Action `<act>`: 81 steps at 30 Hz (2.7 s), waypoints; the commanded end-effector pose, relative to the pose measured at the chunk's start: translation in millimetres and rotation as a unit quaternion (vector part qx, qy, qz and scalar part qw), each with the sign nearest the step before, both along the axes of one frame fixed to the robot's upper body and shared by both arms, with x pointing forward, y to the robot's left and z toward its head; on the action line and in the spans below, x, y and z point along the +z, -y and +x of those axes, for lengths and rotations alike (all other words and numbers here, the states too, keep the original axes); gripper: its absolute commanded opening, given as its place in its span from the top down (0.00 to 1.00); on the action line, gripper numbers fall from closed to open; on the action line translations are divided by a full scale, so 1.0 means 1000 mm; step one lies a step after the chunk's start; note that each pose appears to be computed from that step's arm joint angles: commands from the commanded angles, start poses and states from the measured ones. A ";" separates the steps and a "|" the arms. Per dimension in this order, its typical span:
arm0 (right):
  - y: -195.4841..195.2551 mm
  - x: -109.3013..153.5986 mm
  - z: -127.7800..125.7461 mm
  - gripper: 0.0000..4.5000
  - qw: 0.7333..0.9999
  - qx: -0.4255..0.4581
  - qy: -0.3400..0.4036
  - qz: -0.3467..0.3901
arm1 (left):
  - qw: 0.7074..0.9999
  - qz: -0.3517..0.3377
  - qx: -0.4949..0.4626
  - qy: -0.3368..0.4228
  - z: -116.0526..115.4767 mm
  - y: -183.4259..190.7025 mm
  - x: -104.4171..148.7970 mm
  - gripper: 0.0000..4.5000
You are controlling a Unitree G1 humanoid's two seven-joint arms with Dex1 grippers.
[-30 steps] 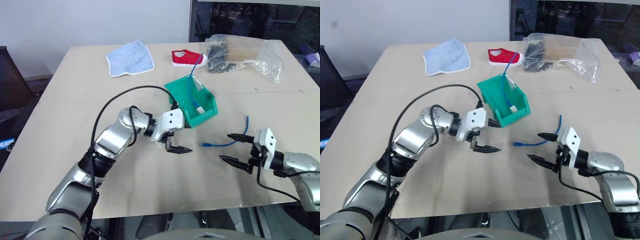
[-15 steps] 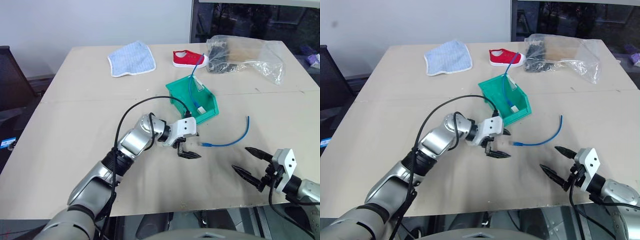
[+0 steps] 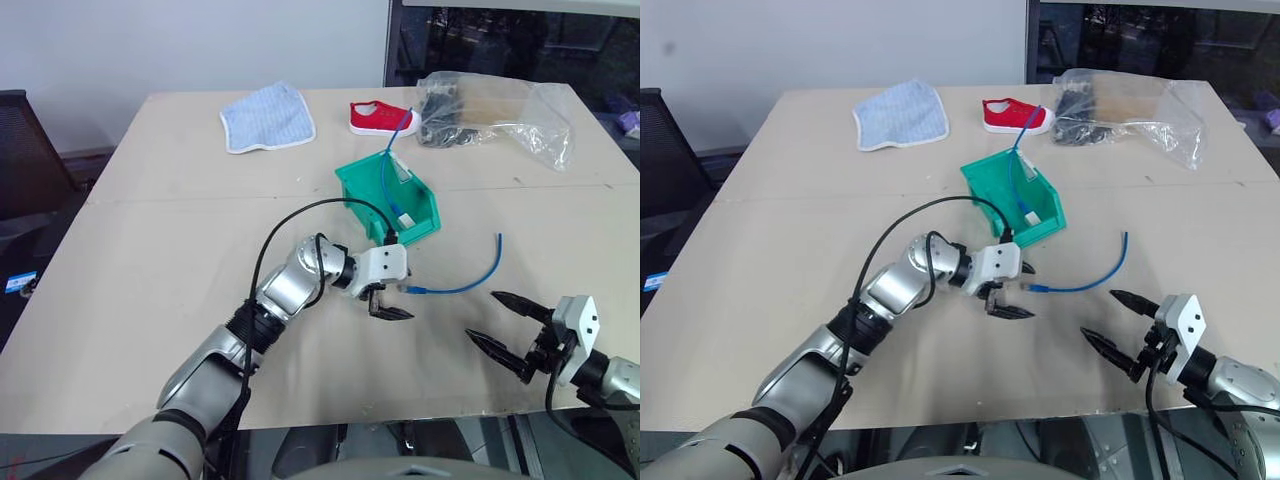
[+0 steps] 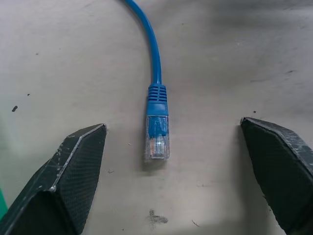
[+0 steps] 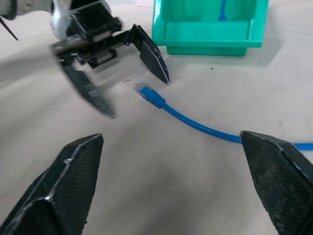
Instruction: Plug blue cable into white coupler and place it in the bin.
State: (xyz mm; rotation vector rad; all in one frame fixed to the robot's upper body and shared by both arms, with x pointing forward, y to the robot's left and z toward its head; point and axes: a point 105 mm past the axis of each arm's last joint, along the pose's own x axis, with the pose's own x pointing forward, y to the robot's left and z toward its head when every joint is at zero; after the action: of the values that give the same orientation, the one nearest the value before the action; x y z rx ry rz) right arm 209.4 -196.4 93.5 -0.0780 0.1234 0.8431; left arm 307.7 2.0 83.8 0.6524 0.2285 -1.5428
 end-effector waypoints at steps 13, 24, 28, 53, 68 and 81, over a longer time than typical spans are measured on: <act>-0.009 0.018 -0.007 0.00 0.999 0.036 0.007 0.027 | 1.000 -0.022 -0.001 -0.015 0.001 0.000 0.003 0.98; -0.051 0.043 0.000 0.00 0.966 0.028 -0.083 0.245 | 0.929 -0.231 0.014 -0.290 -0.019 0.018 0.088 0.98; -0.060 0.066 0.015 0.00 0.947 0.028 -0.061 0.315 | 0.910 -0.246 0.001 -0.332 -0.028 0.016 0.098 0.98; -0.070 0.086 0.020 1.00 0.925 0.067 -0.078 0.366 | 0.899 -0.286 -0.040 -0.331 -0.039 0.010 0.115 0.50; -0.040 0.072 0.051 1.00 0.962 0.005 -0.005 0.273 | 0.890 -0.342 0.301 0.006 -0.024 -0.093 0.129 0.01; -0.053 0.060 0.057 1.00 0.970 0.030 -0.010 0.240 | 0.863 -0.213 0.453 0.072 -0.062 -0.124 0.025 0.01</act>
State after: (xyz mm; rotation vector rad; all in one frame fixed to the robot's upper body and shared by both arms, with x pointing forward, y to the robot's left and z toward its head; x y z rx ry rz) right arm 267.9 -144.9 144.4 0.4062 -0.0332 0.8910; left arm 242.1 125.3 97.9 0.1731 0.1151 -0.6053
